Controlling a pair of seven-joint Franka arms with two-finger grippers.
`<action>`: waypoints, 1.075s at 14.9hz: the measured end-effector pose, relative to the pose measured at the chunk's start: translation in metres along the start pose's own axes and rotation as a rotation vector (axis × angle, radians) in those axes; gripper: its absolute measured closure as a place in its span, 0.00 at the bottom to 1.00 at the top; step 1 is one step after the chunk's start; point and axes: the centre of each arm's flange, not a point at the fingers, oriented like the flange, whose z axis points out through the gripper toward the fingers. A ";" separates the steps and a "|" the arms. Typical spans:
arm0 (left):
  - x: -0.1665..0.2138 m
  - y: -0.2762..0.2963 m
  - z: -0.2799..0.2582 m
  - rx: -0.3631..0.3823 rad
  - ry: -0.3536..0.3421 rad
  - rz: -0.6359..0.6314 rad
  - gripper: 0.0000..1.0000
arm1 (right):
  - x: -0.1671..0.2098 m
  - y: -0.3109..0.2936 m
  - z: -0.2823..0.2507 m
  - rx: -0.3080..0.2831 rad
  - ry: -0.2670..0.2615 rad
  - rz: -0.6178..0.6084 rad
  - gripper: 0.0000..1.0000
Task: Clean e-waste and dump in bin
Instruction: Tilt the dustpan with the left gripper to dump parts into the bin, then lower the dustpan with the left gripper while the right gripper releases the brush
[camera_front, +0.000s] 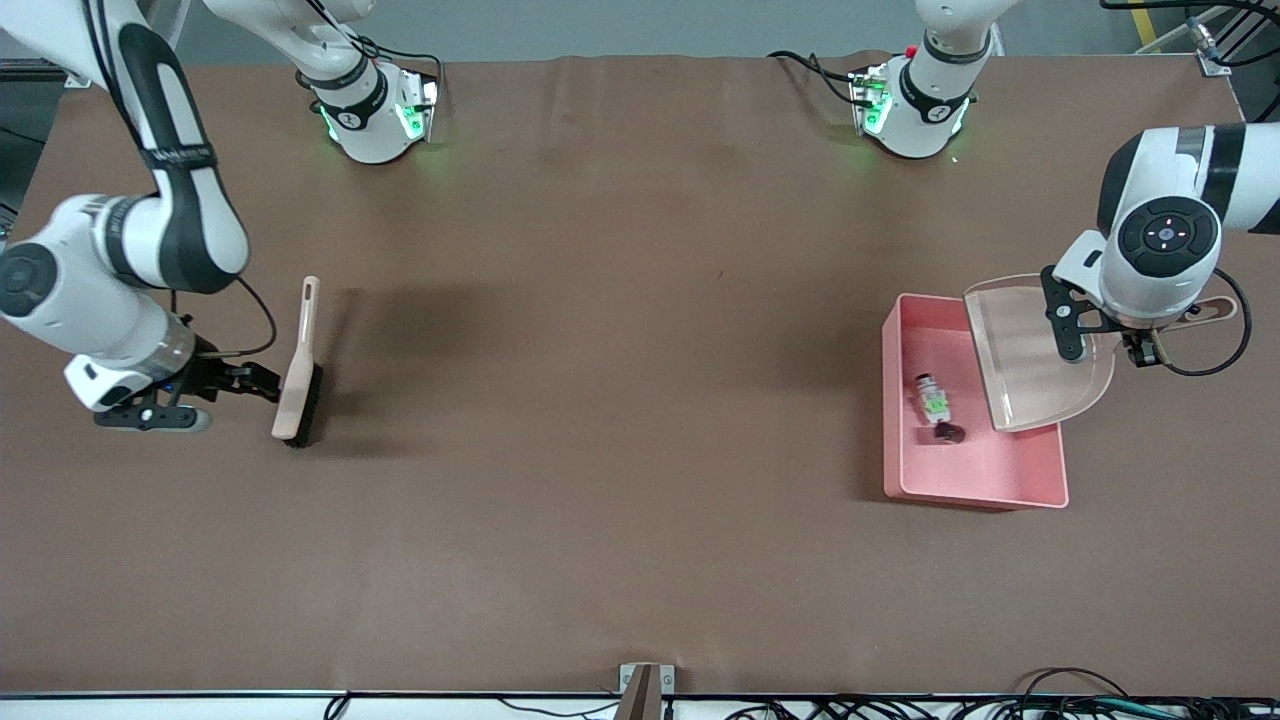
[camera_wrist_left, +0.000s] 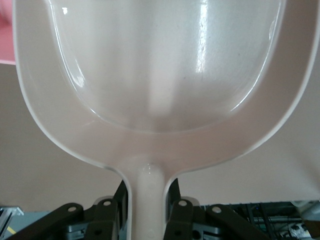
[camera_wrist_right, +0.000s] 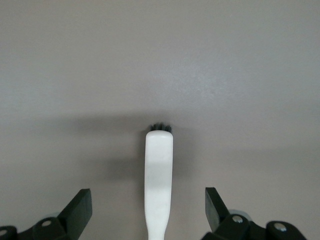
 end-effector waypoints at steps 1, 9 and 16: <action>-0.001 -0.002 -0.006 0.001 -0.004 -0.002 0.66 | 0.003 0.001 -0.023 0.002 -0.002 0.001 0.00; 0.126 -0.012 -0.111 0.070 0.321 0.000 0.66 | -0.011 0.005 -0.190 0.015 -0.019 0.003 0.00; 0.338 0.001 -0.120 0.215 0.460 0.106 0.66 | -0.027 0.006 -0.282 0.014 -0.013 0.004 0.00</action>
